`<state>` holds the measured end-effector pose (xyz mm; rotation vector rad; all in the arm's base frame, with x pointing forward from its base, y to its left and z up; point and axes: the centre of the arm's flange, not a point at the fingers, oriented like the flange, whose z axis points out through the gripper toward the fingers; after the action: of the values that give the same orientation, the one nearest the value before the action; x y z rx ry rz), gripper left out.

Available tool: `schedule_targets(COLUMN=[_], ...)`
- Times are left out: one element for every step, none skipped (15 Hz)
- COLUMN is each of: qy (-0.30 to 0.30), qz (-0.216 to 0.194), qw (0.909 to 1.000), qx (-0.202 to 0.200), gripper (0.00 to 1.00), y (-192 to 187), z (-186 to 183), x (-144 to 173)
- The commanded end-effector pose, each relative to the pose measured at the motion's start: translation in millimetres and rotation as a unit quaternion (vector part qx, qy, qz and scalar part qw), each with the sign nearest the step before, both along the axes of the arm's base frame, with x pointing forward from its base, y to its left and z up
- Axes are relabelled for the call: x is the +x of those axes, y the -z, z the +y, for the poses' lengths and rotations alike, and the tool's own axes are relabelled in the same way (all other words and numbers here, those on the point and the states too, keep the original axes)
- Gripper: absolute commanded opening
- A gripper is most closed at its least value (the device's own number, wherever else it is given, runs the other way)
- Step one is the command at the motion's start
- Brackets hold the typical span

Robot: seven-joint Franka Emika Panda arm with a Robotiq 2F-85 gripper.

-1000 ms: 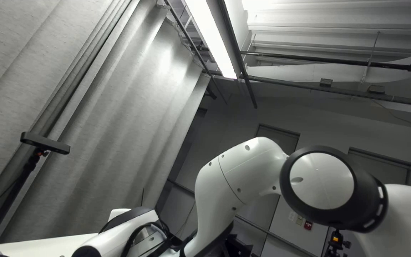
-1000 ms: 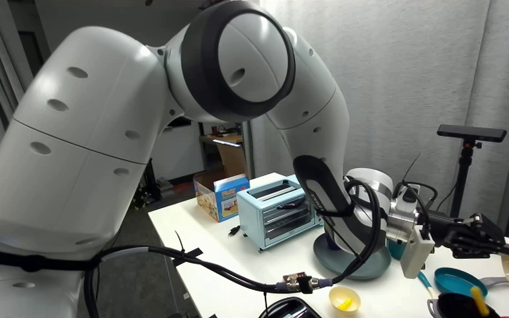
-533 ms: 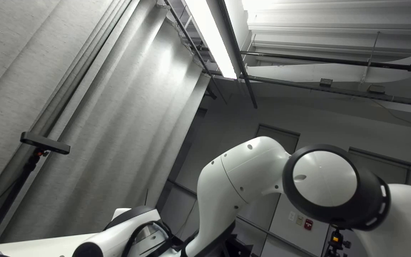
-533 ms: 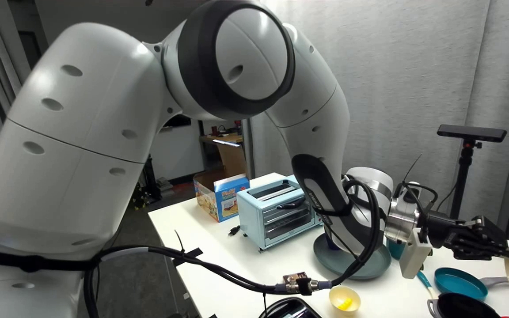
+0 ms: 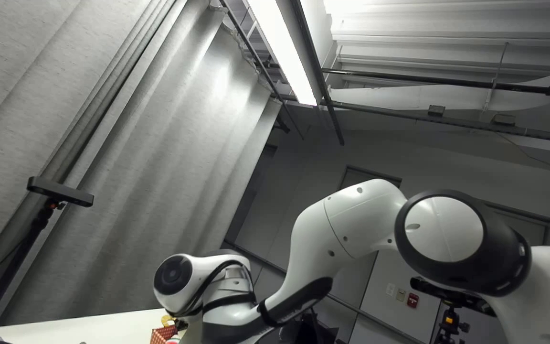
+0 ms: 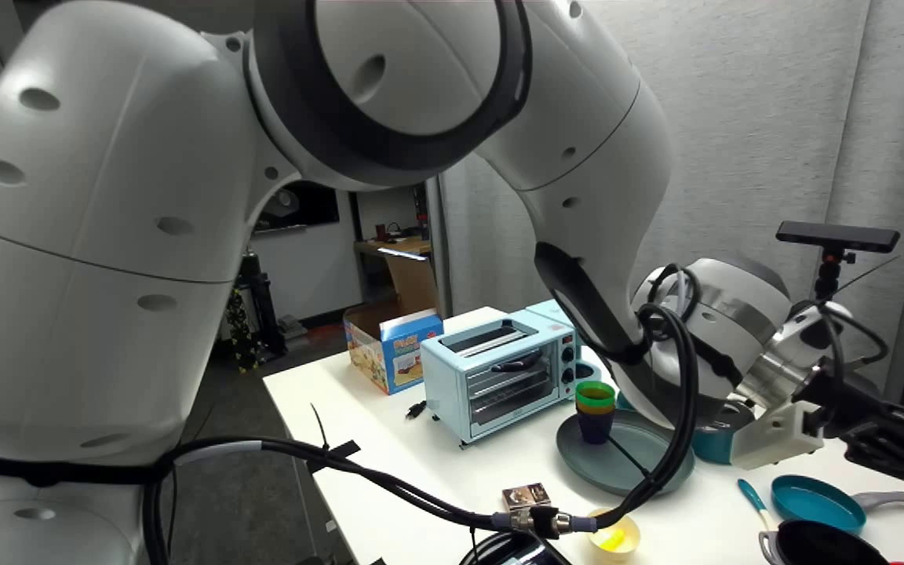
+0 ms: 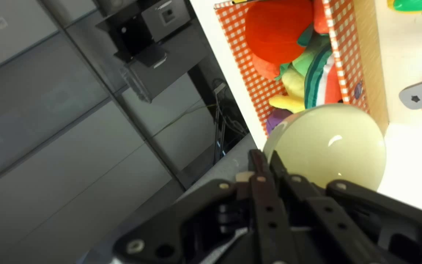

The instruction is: Put the things in the white bowl in the pot

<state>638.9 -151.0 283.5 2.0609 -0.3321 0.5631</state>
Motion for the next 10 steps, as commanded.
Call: schedule_targets(qy=[0.025, 0.031, 0.035, 0.037, 0.04, 0.04, 0.039, 0.036, 0.033, 0.03], qz=[-0.012, -0.016, -0.02, -0.022, -0.023, -0.02, -0.014, -0.004, 0.008, 0.023], qw=[0.9947, 0.9914, 0.9872, 0.9822, 0.9767, 0.9704, 0.964, 0.9577, 0.9508, 0.9436], qx=[0.098, 0.126, 0.155, 0.183, 0.21, 0.238, 0.263, 0.285, 0.308, 0.329], gripper=[0.01, 0.01, 0.01, 0.01, 0.01, 0.01, 0.01, 0.01, 0.01, 0.01], y=[-48, -58, -65, -69, -71, -70, -67, -60, -52, -42], z=[-31, -39, -45, -51, -55, -57, -57, -54, -52, -47], x=[-6, -10, -13, -15, -17, -20, -23, -26, -29, -34])
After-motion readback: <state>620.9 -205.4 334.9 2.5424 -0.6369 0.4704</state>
